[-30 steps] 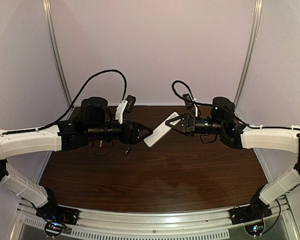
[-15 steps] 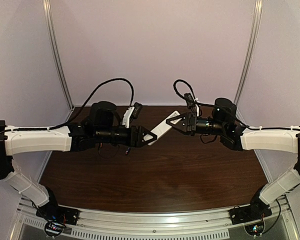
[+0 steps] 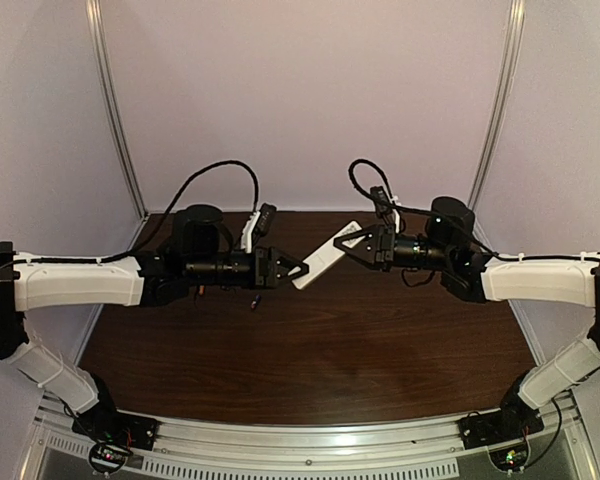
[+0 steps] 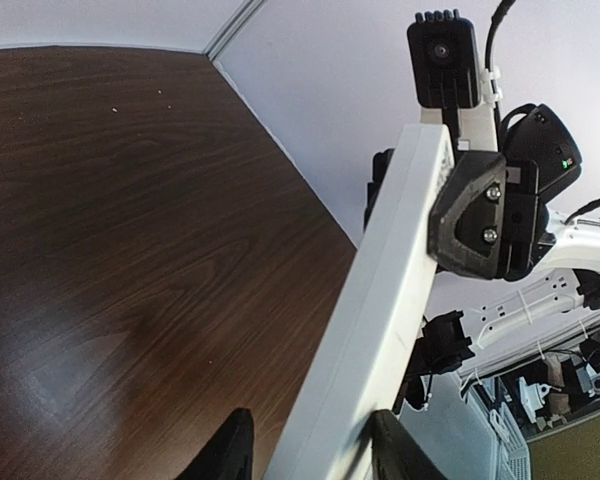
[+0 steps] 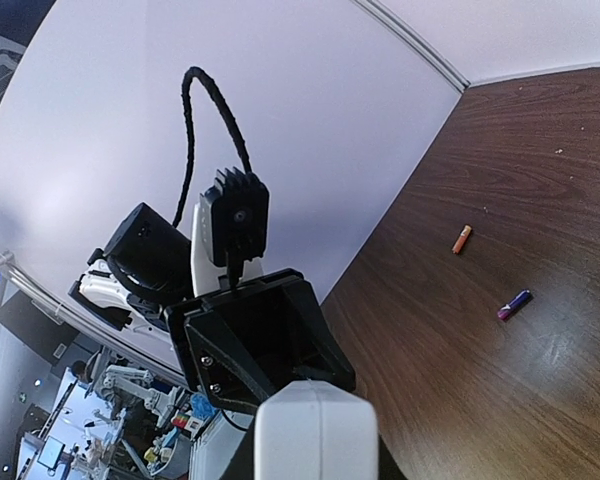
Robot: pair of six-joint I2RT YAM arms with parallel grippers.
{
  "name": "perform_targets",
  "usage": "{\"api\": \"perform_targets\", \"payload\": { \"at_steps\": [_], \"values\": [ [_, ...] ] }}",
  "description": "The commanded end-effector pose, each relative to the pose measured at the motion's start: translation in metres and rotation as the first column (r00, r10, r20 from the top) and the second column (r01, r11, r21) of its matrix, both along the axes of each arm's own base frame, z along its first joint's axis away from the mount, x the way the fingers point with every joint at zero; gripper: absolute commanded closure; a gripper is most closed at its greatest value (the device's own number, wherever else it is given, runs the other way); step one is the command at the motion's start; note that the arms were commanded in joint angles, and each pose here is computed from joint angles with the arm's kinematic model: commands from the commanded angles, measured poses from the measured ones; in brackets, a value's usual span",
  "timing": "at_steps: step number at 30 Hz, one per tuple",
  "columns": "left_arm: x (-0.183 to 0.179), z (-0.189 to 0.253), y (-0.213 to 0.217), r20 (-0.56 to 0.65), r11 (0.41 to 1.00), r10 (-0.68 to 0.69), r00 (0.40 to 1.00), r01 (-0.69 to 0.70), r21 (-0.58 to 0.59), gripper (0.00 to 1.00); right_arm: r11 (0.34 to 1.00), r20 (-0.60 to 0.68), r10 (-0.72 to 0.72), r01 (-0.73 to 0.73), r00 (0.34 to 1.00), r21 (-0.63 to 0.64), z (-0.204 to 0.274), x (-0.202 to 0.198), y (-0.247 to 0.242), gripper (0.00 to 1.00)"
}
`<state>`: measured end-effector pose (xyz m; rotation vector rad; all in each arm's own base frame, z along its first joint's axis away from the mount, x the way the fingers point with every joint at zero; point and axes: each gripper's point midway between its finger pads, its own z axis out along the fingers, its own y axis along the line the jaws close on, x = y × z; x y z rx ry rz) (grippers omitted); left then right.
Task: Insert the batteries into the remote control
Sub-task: Remove the battery cover from the remote control.
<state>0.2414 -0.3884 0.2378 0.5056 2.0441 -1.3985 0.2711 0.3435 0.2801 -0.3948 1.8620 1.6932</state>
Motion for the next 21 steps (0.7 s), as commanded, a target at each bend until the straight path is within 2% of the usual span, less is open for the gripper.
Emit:
{"api": "perform_targets", "payload": {
  "at_steps": [1,10,15,16,19,21],
  "values": [
    [0.0,0.009,0.002,0.022,1.0,-0.013,1.0,0.014,-0.027,0.61,0.998,0.044,0.013,-0.016,0.999,0.061,0.02,-0.003,-0.005,1.0],
    [-0.007,-0.001,0.001,0.049,0.998,-0.069,0.996,0.069,0.011,0.69,0.984,-0.003,0.014,-0.013,1.0,0.178,0.031,0.006,-0.021,1.0],
    [-0.007,0.0,0.001,0.054,0.998,-0.068,0.996,0.067,0.017,0.71,0.983,-0.006,0.021,-0.019,1.0,0.183,0.031,0.007,-0.02,1.0],
    [-0.007,0.003,0.001,0.057,0.998,-0.068,0.996,0.068,0.009,0.67,0.985,-0.008,0.019,-0.017,1.0,0.174,0.029,0.007,-0.02,1.0],
    [-0.008,0.015,0.0,0.063,0.996,-0.066,0.996,0.069,-0.047,0.4,0.991,-0.007,0.004,-0.003,1.0,0.131,0.019,0.008,-0.019,1.0],
    [-0.007,0.024,-0.001,0.067,0.995,-0.061,0.996,0.066,-0.075,0.32,0.995,-0.001,0.004,-0.004,1.0,0.104,0.013,0.006,-0.016,1.0]
  ]
}}
